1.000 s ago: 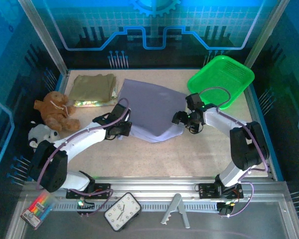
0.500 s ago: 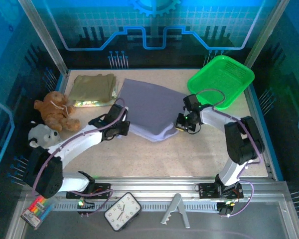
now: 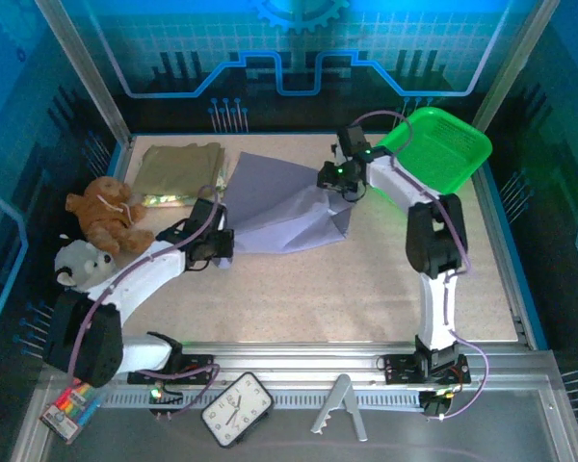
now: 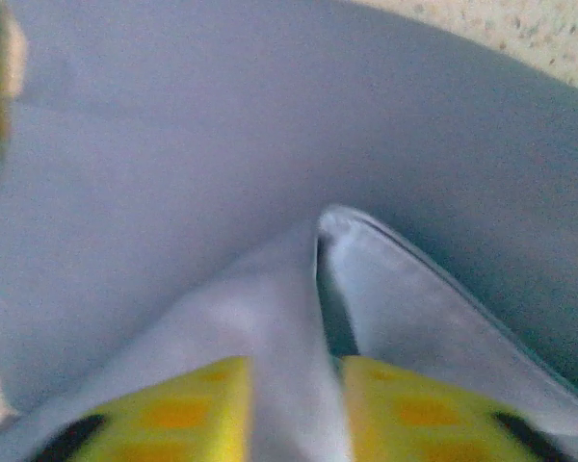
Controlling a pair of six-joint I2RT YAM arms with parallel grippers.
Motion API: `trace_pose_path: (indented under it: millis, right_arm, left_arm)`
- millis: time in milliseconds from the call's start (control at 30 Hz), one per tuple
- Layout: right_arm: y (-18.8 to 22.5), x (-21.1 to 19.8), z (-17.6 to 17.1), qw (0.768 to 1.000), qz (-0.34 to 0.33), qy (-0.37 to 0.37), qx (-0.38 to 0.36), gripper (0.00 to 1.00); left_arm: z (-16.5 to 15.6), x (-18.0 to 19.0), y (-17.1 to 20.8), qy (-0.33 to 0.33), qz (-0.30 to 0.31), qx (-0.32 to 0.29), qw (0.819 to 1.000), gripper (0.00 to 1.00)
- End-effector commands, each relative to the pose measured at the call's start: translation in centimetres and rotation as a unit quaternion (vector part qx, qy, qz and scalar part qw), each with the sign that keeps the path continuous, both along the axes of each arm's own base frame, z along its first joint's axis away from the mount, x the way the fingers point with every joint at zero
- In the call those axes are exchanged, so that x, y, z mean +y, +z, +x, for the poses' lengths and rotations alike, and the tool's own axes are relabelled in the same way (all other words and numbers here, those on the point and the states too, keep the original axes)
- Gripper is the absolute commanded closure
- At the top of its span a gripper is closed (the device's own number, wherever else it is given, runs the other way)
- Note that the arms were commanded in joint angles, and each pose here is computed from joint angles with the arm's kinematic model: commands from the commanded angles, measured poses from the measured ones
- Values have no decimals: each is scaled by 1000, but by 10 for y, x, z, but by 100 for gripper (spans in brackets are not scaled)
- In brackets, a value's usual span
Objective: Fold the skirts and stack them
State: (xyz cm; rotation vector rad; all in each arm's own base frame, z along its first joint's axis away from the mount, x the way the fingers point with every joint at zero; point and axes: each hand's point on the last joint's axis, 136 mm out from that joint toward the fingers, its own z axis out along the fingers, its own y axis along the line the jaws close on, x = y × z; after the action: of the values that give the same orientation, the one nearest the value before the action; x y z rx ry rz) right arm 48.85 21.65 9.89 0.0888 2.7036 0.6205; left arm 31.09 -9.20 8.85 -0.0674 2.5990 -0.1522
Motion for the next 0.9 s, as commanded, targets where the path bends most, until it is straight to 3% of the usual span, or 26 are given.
trace_pose_path:
  millis: [0, 67, 133, 200, 300, 400, 500, 867]
  right_arm:
    - [16, 4, -16, 999, 11, 34, 17, 48]
    - [15, 2, -35, 999, 17, 50, 14, 39]
    - [13, -3, -56, 997, 33, 70, 3, 17]
    - [11, -7, -68, 995, 50, 85, -6, 14]
    - [0, -15, -76, 995, 70, 62, 21, 16]
    - [-12, -21, -79, 994, 59, -26, 89, 30]
    - [-15, -6, -75, 987, 83, -77, 114, 38]
    - [-42, 8, -55, 974, 36, -166, 150, 36]
  left_arm:
    - [5, -8, 4, 4, -26, 14, 1000, 100]
    - [7, -9, 5, 4, -27, 11, 1000, 100]
    - [7, -8, 5, 5, -24, 11, 1000, 100]
    - [6, -7, 5, 3, -21, 11, 1000, 100]
    - [4, -5, 3, 2, -13, 14, 1000, 100]
    - [3, -2, 1, 4, -6, 16, 1000, 100]
    - [3, -1, 2, 6, -5, 13, 1000, 100]
    - [5, -2, 5, 4, -8, 1, 1000, 100]
